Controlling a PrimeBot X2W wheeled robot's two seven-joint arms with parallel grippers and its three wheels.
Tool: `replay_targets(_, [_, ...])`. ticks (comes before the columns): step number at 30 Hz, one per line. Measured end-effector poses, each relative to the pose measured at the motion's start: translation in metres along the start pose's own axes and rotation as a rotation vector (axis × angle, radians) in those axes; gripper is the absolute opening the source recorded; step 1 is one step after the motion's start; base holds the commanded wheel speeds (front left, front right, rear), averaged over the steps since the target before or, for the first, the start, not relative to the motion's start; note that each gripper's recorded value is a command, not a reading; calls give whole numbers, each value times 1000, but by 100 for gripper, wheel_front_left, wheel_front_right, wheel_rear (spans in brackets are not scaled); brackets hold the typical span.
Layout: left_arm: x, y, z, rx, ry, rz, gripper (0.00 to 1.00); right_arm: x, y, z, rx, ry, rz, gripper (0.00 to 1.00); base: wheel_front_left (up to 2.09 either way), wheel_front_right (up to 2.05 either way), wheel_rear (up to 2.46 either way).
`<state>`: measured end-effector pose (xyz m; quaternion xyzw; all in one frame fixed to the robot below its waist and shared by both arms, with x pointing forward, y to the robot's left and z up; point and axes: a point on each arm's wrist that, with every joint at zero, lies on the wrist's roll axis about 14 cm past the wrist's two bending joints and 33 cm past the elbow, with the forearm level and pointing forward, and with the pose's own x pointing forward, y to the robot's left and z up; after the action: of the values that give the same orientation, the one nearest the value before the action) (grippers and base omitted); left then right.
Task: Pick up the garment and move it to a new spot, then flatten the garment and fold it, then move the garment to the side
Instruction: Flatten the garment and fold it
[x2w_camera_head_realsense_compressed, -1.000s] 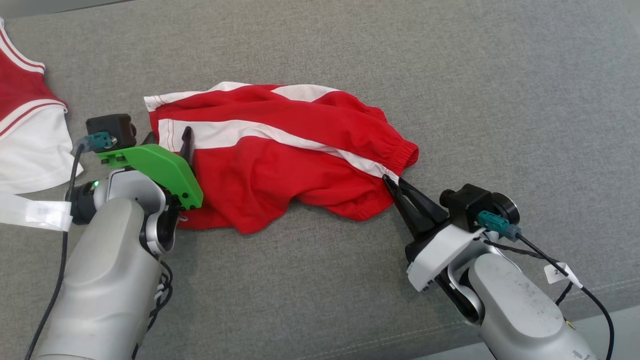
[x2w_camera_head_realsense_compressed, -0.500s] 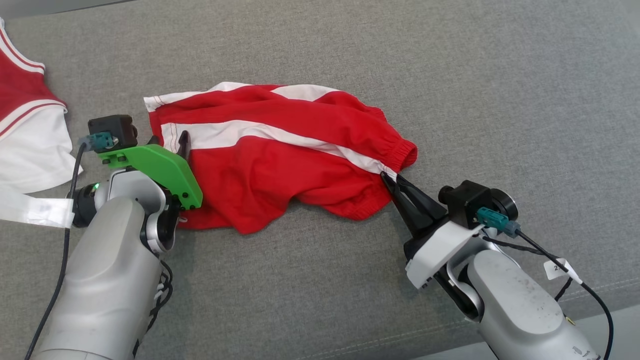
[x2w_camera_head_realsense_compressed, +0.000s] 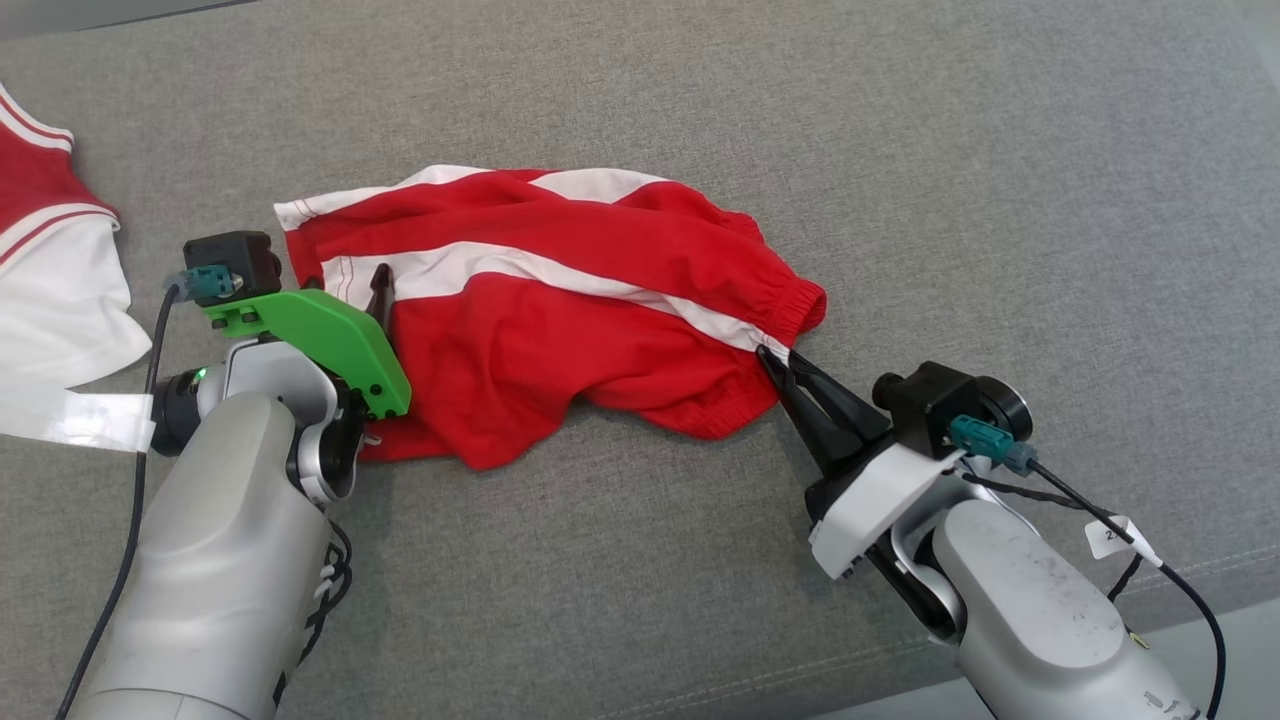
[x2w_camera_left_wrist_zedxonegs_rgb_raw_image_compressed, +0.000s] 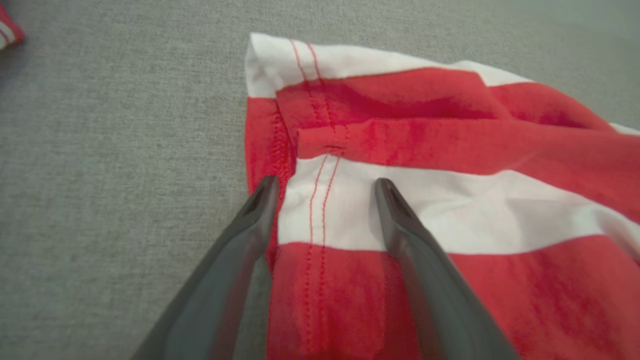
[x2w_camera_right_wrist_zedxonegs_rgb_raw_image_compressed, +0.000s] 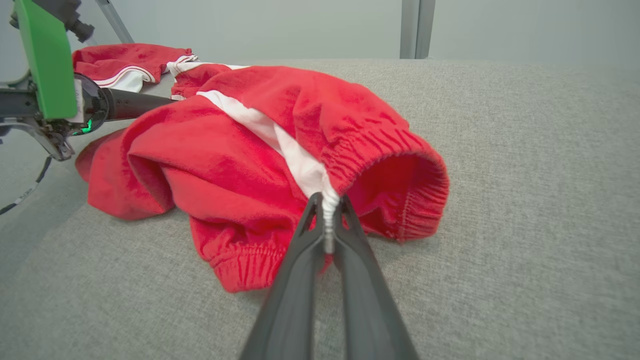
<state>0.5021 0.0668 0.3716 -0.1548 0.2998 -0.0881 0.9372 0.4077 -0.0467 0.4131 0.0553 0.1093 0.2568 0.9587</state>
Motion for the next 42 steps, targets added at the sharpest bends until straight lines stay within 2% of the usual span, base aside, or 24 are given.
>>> replay_targets(3, [2,0,1,3,-5,1,98,-1,0,0,0,1,-1,0,0,0,0])
replay_targets(4, [2,-1,1,4,-4,1,84,-1,-1,0,0,1,-3,0,0,0,0])
replay_targets(5, [3,0,1,6,-3,2,49,-1,-1,0,0,2,-4,0,0,0,0])
replay_targets(7, [4,-1,1,11,-3,1,26,-2,-3,-1,-1,3,-8,0,0,0,0])
replay_targets(8, [4,-2,1,16,-6,-1,2,-3,-4,-1,0,3,-10,0,0,0,0])
replay_targets(17, [-2,-8,12,69,-66,-21,0,-3,-6,6,6,-14,-18,0,0,0,0])
replay_targets(22, [-11,-15,38,63,-178,-55,0,-1,-11,20,15,-57,-35,0,0,0,0])
replay_targets(25, [-20,-17,64,9,-288,-73,0,1,-18,40,29,-119,-59,0,0,0,0])
replay_targets(31, [-50,-17,113,-176,-517,-127,0,2,-34,104,25,-300,-91,0,0,0,0])
replay_targets(37, [-85,-24,136,-243,-637,-208,0,-9,-31,158,7,-454,-76,0,0,0,0])
replay_targets(42, [-120,-36,162,-244,-750,-284,0,-27,-16,209,28,-612,-34,0,0,0,0])
